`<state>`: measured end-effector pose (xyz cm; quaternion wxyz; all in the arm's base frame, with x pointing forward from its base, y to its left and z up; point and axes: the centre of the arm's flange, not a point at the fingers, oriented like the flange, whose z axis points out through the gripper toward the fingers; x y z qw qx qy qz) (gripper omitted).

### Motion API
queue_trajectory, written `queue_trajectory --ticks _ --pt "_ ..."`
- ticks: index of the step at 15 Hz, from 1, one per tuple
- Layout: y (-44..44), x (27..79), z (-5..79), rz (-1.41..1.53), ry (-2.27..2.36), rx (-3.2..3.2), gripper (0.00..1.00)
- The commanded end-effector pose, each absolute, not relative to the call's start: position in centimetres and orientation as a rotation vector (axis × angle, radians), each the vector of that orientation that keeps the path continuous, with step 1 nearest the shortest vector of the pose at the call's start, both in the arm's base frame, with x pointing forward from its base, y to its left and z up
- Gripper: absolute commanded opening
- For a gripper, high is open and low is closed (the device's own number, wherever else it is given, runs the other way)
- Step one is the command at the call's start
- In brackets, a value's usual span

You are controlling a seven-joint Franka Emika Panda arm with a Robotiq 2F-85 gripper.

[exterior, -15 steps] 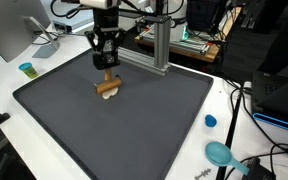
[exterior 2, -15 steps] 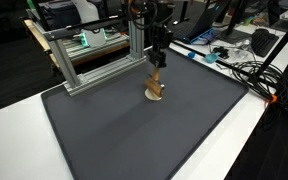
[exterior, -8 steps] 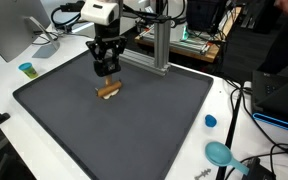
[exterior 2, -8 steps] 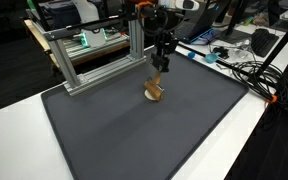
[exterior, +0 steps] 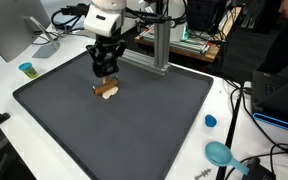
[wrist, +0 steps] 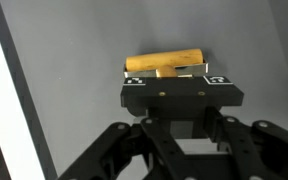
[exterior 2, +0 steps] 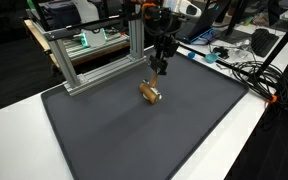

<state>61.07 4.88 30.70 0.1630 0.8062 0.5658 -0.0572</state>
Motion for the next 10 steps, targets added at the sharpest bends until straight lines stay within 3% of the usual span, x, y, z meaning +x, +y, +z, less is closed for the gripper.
queue_trajectory --ticks 1,5,10 --pt "4.7 60.9 26.5 -0.248 1.607 2.31 0.21" --pt "3.4 61.8 28.9 -0.212 1.54 2.325 0.21" --pt "3.0 59.3 33.7 -0.109 1.549 2.306 0.21"
